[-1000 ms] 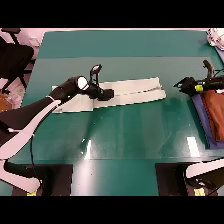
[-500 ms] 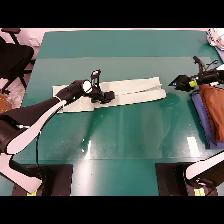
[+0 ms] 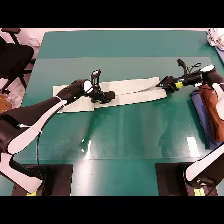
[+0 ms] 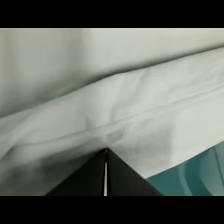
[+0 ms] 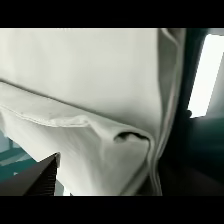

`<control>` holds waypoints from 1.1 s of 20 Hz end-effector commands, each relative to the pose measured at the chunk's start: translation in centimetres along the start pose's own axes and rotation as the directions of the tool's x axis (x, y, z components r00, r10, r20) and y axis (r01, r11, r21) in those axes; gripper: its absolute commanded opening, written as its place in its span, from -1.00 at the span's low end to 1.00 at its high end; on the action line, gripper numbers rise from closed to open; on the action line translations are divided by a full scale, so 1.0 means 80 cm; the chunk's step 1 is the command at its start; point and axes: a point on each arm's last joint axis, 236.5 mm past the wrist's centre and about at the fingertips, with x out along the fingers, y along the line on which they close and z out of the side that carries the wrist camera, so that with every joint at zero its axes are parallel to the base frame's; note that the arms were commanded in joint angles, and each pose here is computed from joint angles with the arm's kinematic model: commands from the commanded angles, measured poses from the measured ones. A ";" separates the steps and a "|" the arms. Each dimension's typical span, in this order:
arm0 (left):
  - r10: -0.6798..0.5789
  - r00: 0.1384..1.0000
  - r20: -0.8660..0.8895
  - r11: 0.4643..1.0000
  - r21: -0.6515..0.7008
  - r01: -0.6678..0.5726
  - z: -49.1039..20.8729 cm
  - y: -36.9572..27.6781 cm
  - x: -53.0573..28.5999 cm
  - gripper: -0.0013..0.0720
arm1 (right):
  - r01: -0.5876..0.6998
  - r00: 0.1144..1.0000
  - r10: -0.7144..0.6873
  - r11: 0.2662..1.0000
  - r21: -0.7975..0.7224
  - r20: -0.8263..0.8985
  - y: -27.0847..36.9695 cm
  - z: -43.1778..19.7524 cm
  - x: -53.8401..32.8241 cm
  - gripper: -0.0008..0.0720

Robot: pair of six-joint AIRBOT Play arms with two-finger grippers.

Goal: Fold the shirts.

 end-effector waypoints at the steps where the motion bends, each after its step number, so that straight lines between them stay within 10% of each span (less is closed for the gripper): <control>1: 0.009 1.000 -0.018 1.000 0.004 -0.008 -0.006 0.003 0.001 -0.91 | -0.008 0.999 0.007 1.000 -0.003 -0.038 0.004 -0.006 0.029 0.99; 2: 0.009 1.000 -0.019 1.000 0.005 -0.008 -0.006 0.002 0.000 -0.91 | -0.010 0.999 0.010 1.000 -0.008 -0.049 0.008 -0.008 0.035 0.95; 5: 0.010 1.000 -0.030 1.000 0.005 -0.009 -0.009 0.002 -0.001 -0.91 | -0.020 0.998 0.018 0.999 -0.030 -0.056 0.020 -0.008 0.038 -0.93; 22: -0.124 0.991 0.046 0.984 0.135 0.116 -0.037 -0.107 0.021 -0.91 | -0.139 0.984 0.176 0.868 -0.477 0.035 0.315 -0.037 -0.072 -0.93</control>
